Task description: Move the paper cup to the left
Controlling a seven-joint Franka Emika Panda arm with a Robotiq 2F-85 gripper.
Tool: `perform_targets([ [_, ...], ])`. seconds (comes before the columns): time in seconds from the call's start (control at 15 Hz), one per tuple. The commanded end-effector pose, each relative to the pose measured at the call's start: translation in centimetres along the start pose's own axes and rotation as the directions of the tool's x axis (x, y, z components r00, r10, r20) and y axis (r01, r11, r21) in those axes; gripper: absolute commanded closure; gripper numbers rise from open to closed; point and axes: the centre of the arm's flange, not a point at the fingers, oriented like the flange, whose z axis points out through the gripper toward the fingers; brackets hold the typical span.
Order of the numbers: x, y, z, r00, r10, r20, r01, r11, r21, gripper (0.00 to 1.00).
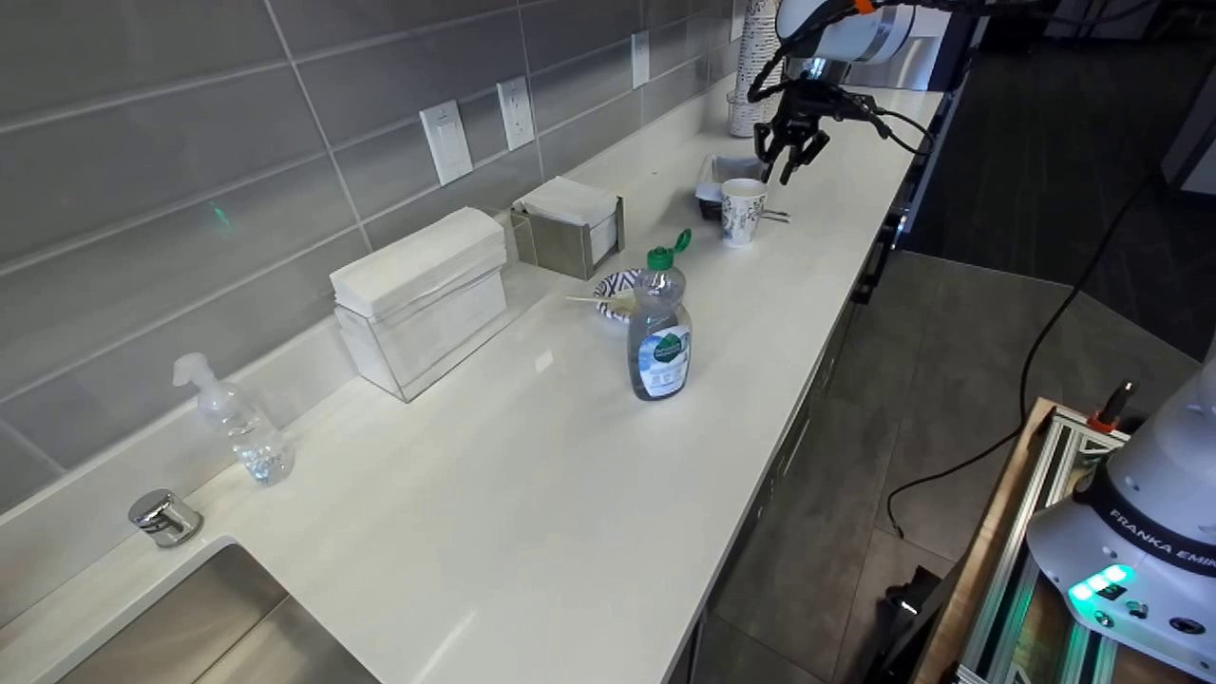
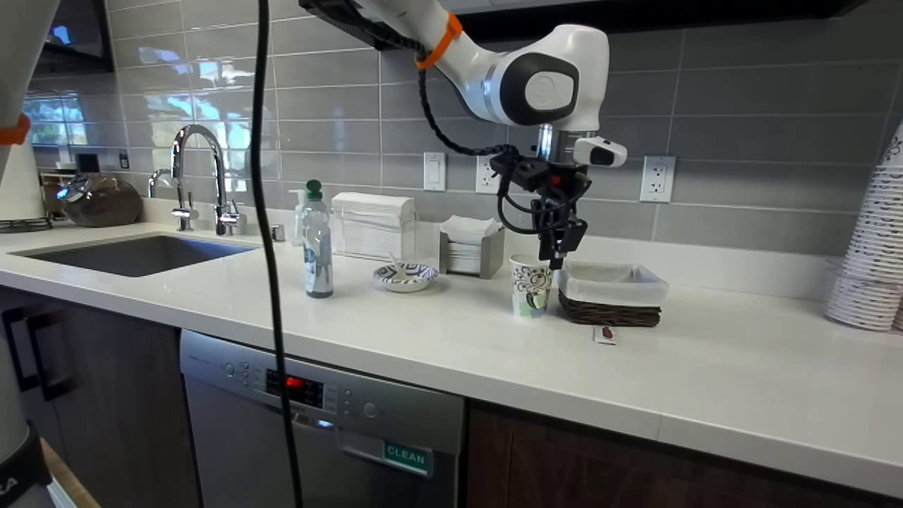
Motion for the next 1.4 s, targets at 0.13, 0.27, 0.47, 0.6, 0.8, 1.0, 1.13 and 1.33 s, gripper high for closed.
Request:
perform_targets([
  [0.13, 1.1, -0.9, 2.5, 0.999, 0.016, -0.033, -0.015, 0.999, 0.049, 0.7],
  [0.27, 1.1, -0.9, 3.0, 0.999, 0.018, -0.036, -0.016, 0.998, 0.054, 0.69],
  [0.47, 1.1, -0.8, 3.2, 0.999, 0.02, -0.041, -0.017, 0.998, 0.06, 0.94],
  [0.6, 0.7, -1.0, 2.2, 0.999, 0.014, -0.048, -0.011, 0.997, 0.073, 1.0],
  [0.8, -0.6, -1.8, -0.3, 0.999, -0.016, -0.051, 0.02, 0.996, 0.088, 0.99],
  [1.0, -2.7, -3.8, -2.4, 0.988, -0.152, -0.034, 0.155, 0.982, 0.111, 0.99],
  [1.13, -5.2, -5.7, -3.1, 0.962, -0.272, -0.014, 0.272, 0.956, 0.114, 0.99],
  [1.33, -8.5, -8.5, -3.8, 0.903, -0.429, 0.012, 0.425, 0.898, 0.111, 0.99],
])
